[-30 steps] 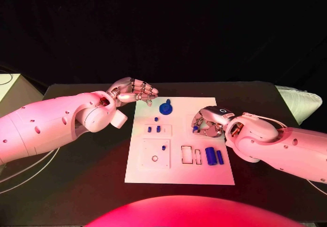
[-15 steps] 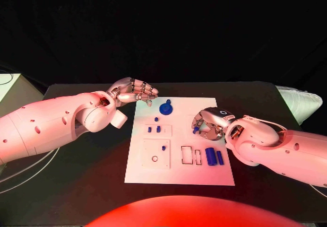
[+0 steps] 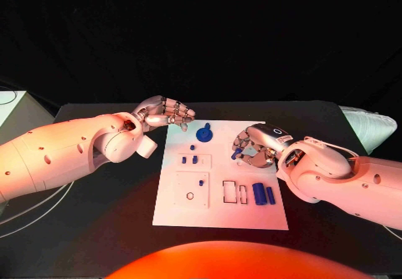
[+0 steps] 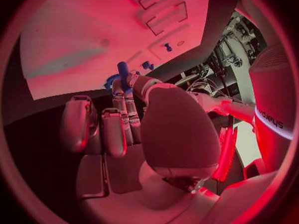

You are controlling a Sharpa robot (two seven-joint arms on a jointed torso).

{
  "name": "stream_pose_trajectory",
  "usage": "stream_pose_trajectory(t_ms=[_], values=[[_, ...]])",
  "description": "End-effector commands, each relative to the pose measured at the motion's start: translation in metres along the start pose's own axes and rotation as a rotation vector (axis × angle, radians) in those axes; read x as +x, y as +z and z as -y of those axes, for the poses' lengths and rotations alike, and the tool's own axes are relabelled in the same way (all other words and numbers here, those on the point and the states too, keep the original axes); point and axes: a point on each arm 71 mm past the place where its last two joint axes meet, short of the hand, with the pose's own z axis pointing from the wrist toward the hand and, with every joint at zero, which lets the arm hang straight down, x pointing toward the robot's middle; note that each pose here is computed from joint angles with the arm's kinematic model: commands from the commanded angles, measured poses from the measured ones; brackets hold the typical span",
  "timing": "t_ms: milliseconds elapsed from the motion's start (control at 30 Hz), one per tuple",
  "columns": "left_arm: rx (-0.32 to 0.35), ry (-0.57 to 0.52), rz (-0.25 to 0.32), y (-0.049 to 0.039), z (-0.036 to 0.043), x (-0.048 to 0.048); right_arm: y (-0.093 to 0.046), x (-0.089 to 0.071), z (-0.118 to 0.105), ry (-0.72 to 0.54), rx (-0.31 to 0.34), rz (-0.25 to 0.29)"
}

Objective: Assemble the parts on the task board

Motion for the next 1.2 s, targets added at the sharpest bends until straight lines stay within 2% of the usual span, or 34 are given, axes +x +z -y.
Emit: stream_pose_trajectory(t_ms=[33,200,300,533,833,1200], values=[[0.004,-0.011,-0.025,0.0012,0.0005,0.0034,0.000,-0.003,-0.011,0.033,-0.034,0.038],[0.003,-0.013,-0.027,0.0023,-0.0006,0.0047,0.005,0.001,-0.032,0.062,-0.093,0.020],[0.003,-0.016,-0.032,0.0031,-0.0016,0.0070,0.008,0.012,-0.052,0.084,-0.145,-0.008],[0.003,-0.019,-0.035,0.0038,-0.0025,0.0087,0.011,0.036,-0.079,0.083,-0.227,-0.063],[0.004,-0.023,-0.039,0.0053,-0.0029,0.0105,0.013,0.060,-0.097,0.048,-0.285,-0.103],[0.003,-0.025,-0.040,0.0055,-0.0039,0.0109,0.013,0.073,-0.105,0.039,-0.298,-0.126]])
